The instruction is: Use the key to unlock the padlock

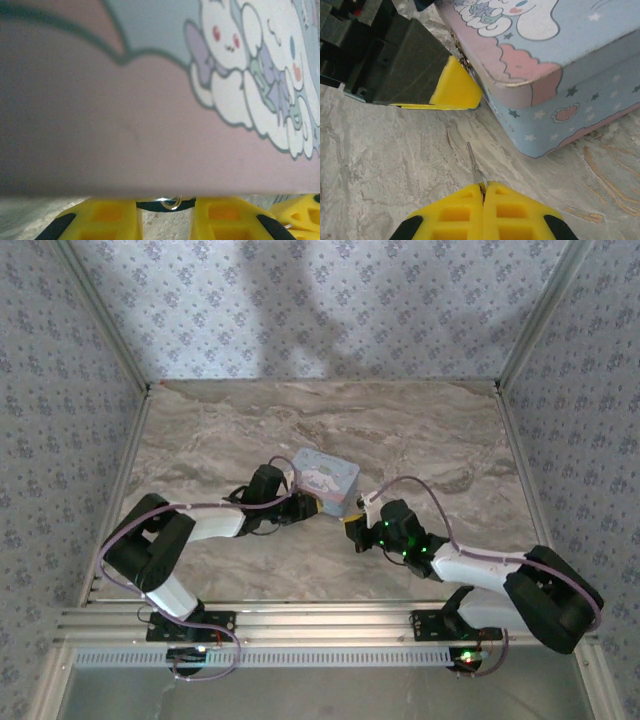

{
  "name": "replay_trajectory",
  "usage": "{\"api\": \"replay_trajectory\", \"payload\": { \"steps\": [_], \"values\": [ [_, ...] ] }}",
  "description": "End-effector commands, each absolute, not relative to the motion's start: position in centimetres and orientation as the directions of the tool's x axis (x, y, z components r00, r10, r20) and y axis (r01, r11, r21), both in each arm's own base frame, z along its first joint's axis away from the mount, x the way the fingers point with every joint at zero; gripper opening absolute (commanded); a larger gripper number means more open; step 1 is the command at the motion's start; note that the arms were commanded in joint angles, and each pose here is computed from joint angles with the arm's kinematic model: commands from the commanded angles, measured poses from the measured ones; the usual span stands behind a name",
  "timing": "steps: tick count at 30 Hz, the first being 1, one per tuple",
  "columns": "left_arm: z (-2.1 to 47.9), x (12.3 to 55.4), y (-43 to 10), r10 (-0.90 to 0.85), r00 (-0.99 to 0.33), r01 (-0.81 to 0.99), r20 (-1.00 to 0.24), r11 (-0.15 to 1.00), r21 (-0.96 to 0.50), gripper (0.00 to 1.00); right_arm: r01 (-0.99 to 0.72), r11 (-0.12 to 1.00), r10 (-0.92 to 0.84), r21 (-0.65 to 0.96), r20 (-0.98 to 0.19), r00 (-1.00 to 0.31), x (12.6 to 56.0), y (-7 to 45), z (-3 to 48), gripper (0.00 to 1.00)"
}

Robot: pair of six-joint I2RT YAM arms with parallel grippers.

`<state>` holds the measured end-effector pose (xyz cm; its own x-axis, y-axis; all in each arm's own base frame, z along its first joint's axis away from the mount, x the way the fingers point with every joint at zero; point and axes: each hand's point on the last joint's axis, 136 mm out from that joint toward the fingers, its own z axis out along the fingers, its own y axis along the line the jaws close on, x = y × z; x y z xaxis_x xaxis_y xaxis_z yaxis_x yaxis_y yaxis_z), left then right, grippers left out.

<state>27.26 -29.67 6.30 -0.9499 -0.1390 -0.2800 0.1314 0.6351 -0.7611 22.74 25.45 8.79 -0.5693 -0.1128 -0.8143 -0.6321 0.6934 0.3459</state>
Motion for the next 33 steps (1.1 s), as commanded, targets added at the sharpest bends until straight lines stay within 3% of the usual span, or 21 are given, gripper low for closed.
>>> {"api": "replay_trajectory", "payload": {
  "steps": [1,33],
  "values": [
    [9.2,27.4,-31.2,-0.139,-0.950,0.151,-0.279,0.578,-0.802,0.21,-0.649,0.697,-0.068,0.305,-0.873,-0.483,23.6,26.1,10.0,0.00],
    [10.6,27.4,-32.1,-0.190,-0.961,0.068,-0.202,0.546,-0.835,0.22,-0.608,0.728,-0.032,0.317,-0.870,-0.492,25.7,27.7,6.7,0.00]
  ]
}}
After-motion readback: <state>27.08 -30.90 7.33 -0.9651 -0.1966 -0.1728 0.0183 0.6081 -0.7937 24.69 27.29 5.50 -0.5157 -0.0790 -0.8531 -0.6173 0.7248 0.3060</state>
